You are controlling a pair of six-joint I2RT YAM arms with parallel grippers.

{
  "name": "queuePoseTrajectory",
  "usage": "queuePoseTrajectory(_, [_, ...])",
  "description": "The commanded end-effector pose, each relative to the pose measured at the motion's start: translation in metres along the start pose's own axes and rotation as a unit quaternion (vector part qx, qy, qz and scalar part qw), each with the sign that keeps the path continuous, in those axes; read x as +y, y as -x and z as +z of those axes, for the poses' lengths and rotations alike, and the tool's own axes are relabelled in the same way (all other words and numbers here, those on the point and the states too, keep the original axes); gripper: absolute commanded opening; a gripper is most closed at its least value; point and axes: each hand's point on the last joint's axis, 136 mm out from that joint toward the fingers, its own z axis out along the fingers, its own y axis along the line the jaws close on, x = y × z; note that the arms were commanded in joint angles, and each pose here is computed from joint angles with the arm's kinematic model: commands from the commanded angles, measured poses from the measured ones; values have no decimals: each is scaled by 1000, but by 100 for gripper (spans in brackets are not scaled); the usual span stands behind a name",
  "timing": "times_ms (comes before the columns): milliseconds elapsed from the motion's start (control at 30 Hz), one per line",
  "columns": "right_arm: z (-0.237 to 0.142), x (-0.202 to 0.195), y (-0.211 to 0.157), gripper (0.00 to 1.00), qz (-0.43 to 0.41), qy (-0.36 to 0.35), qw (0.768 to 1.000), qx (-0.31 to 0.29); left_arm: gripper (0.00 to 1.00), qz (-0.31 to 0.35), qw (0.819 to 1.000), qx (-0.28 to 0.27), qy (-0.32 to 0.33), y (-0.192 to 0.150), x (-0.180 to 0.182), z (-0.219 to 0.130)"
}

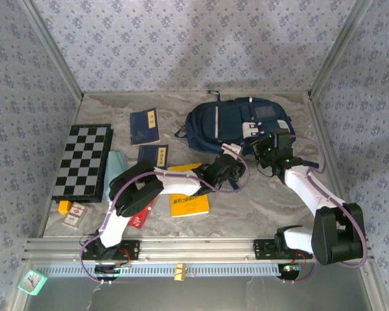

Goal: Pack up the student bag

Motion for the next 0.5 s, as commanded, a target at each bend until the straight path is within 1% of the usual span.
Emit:
queuePoseTrajectory(0, [-8,22,-3,0,-6,44,999,1,43,-11,999,-31,5,17,1,9])
queuePoseTrajectory(67, [-8,21,-4,0,-6,43,999,3,39,-5,999,-36,-4,23,-3,11])
queuePoseTrajectory(200, [-6,15,-6,0,-10,36,999,6,26,-1,998,-47,-34,35,-11,14])
queuePoseTrajectory(333, [-4,10,-7,0,-13,29,999,10,11,-6,998,-53,-43,43,-11,10])
queuePoseTrajectory(467, [-4,10,-4,0,-11,32,999,17,1,-2,996,-50,-67,43,-18,5])
